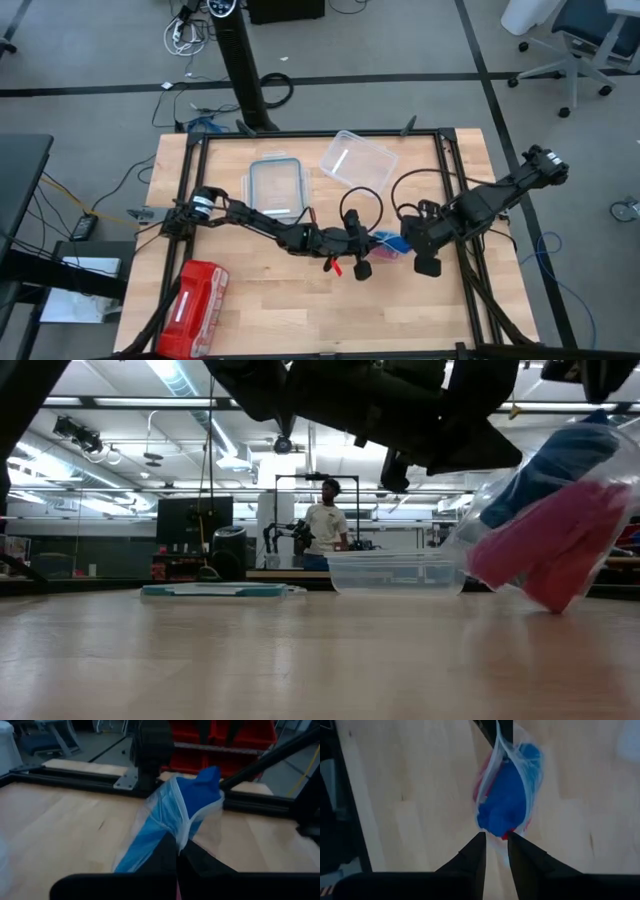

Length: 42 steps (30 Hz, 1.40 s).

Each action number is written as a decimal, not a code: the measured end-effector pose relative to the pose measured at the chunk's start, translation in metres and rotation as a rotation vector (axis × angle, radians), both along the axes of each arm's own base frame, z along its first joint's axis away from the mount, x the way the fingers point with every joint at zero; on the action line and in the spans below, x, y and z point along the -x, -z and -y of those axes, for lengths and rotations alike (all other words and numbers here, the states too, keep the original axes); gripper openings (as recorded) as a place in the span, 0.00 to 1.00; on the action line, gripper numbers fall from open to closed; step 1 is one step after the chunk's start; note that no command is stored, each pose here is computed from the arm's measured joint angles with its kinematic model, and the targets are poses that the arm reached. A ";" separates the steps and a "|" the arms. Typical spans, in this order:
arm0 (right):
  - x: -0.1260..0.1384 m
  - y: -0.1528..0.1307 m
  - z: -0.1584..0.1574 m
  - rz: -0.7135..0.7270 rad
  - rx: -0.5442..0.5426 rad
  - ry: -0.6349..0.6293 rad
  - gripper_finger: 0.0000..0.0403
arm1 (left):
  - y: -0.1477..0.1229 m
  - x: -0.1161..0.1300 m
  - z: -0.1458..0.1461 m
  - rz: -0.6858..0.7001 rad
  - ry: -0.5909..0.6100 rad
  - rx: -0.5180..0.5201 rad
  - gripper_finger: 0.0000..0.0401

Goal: Roll bandage
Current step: Put the blue bandage into the transparent zip bag

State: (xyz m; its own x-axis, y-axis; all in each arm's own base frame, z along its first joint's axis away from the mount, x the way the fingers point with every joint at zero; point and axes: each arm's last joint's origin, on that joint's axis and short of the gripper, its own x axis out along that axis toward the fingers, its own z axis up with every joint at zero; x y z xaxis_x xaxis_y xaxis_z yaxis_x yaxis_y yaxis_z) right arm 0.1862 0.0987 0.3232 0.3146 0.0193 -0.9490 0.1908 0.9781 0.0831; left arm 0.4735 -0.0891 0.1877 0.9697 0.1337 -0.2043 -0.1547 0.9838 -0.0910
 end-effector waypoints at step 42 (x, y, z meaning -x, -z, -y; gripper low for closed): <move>-0.005 -0.014 0.003 0.124 -0.016 -0.048 0.04 | -0.031 -0.001 0.007 0.291 0.069 0.118 0.00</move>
State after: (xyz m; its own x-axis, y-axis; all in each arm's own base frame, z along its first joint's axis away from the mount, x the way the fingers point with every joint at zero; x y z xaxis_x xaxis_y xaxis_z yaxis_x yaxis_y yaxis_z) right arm 0.1916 0.0956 0.3372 0.4275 0.0516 -0.9025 0.1310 0.9843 0.1183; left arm 0.4743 -0.0962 0.2183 0.9957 0.0574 0.0724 -0.0388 0.9709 -0.2361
